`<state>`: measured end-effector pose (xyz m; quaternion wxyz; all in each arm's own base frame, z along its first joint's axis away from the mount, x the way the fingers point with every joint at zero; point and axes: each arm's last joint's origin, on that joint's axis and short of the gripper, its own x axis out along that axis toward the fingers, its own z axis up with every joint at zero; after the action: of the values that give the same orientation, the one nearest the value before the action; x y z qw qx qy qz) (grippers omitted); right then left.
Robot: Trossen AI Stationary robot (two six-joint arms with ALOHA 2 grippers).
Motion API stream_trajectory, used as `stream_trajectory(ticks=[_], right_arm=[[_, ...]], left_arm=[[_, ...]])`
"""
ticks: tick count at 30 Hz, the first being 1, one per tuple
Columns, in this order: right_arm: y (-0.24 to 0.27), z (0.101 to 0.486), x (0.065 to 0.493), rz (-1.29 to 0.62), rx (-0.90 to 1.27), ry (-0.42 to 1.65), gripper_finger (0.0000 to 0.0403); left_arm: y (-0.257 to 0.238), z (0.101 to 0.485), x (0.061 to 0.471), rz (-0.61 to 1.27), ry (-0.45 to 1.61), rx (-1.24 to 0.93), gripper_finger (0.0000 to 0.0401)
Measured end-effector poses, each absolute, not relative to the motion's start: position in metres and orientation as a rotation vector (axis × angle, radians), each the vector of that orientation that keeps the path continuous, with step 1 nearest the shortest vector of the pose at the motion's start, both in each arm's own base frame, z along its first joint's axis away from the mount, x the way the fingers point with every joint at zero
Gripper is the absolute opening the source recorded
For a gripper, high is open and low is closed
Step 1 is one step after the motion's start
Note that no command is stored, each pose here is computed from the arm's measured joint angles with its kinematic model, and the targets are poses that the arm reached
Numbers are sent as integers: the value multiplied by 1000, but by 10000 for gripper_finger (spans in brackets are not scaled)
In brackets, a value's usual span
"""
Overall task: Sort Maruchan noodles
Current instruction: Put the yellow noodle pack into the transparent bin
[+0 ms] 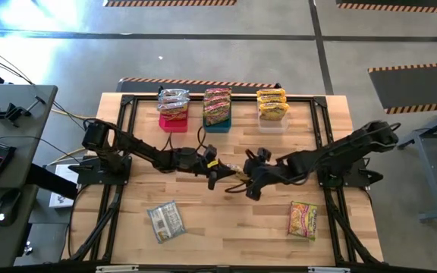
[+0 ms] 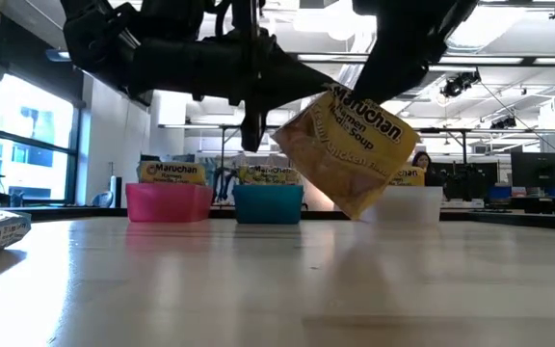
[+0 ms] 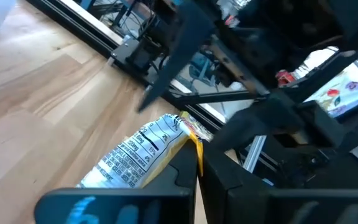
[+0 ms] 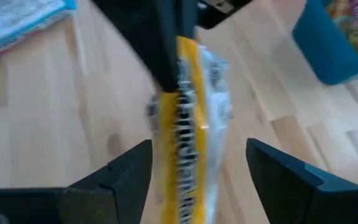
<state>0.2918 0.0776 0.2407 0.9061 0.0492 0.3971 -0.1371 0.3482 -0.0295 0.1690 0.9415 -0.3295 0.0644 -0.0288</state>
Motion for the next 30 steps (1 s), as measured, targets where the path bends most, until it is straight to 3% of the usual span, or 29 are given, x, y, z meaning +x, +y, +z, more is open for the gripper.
stream_trajectory(ticks=[12,25,30], right_arm=[[73,228,308,-308,155,792,232],[74,230,309,-300,156,774,97],[72,231,309,-281,127,784,85]], left_arm=[[-29,174,349,-77,80,-655,0],[-29,185,346,-94,36,-532,1],[-25,193,341,-131,99,-458,17]])
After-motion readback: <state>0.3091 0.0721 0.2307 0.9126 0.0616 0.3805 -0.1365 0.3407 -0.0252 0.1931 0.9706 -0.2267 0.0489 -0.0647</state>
